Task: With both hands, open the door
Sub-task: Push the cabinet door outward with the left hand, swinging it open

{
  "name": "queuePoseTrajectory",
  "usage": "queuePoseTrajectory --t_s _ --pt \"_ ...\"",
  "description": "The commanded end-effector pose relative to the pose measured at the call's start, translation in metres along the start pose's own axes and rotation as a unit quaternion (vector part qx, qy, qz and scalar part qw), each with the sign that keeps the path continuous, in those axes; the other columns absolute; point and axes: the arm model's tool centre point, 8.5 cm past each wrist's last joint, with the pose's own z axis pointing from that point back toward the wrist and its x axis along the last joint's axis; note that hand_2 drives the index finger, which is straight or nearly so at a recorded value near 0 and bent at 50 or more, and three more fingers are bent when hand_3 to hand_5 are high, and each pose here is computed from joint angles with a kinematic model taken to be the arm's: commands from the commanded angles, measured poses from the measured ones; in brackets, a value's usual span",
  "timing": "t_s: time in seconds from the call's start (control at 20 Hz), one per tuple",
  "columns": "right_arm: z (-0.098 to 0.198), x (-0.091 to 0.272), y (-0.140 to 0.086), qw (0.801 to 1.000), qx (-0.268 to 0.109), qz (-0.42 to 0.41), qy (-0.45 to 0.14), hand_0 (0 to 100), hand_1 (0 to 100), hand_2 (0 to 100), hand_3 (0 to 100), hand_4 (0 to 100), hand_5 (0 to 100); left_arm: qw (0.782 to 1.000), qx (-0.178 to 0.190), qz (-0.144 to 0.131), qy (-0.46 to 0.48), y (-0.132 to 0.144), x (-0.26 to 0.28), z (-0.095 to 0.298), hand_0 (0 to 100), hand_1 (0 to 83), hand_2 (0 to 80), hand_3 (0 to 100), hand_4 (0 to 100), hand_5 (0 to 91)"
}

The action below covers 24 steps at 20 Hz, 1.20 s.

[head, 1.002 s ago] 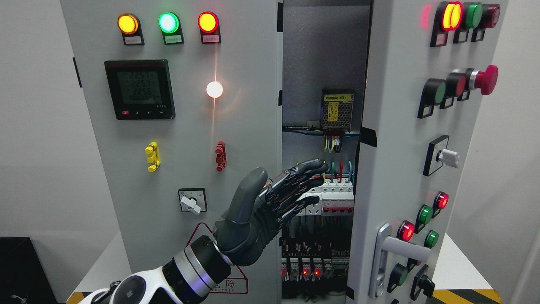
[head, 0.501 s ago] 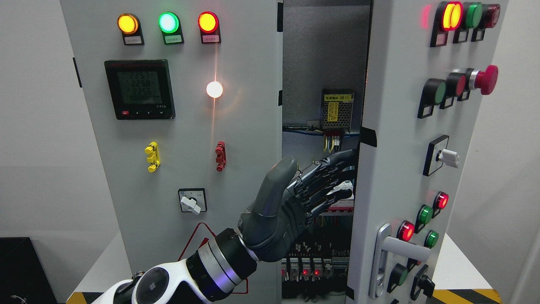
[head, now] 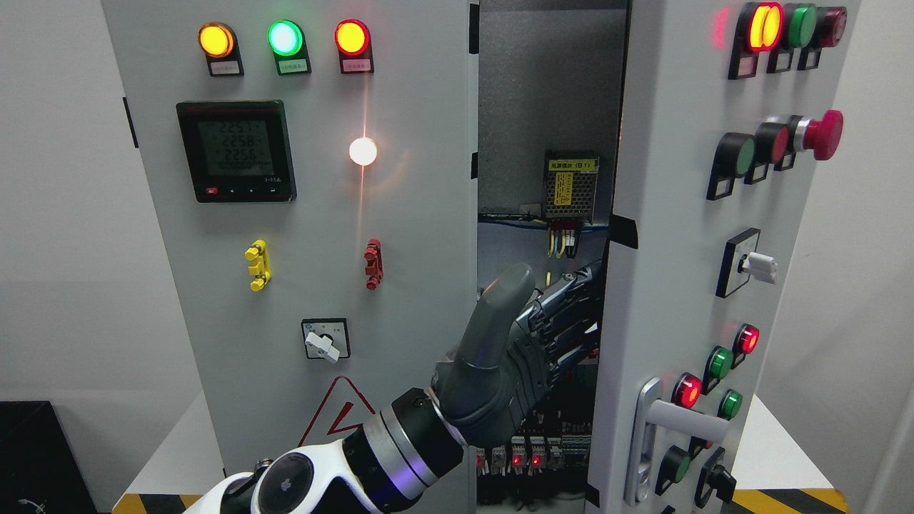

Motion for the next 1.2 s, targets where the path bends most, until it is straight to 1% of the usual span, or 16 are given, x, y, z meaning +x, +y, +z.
queuePoseTrajectory --t_s 0.0,0.25,0.5,0.8,1.0,1.15 --pt "0.0 0.0 0.0 1.0 0.0 0.008 0.0 19 0 0 0 0 0 1.0 -0.015 0.017 -0.005 -0.013 -0.005 -0.01 0 0.0 0.0 0 0 0.0" --pt "0.0 0.0 0.0 1.0 0.0 0.008 -0.001 19 0 0 0 0 0 0.999 -0.024 0.026 -0.012 -0.021 -0.005 -0.017 0 0.0 0.0 0 0 0.0" --pt "0.0 0.0 0.0 1.0 0.0 0.008 -0.001 19 0 0 0 0 0 0.999 -0.029 0.027 -0.01 -0.024 -0.006 -0.018 0 0.0 0.0 0 0 0.0" --pt "0.0 0.0 0.0 1.0 0.0 0.008 -0.001 19 0 0 0 0 0 0.998 -0.042 0.04 -0.01 -0.036 -0.012 -0.023 0 0.0 0.0 0 0 0.0" --pt "0.0 0.0 0.0 1.0 0.001 0.008 0.0 19 0 0 0 0 0 0.998 -0.047 0.041 -0.004 -0.039 -0.016 -0.023 0 0.0 0.0 0 0 0.0" --pt "0.0 0.0 0.0 1.0 0.0 0.008 -0.001 19 0 0 0 0 0 0.997 -0.06 0.049 0.007 -0.049 -0.026 -0.025 0 0.0 0.0 0 0 0.0"
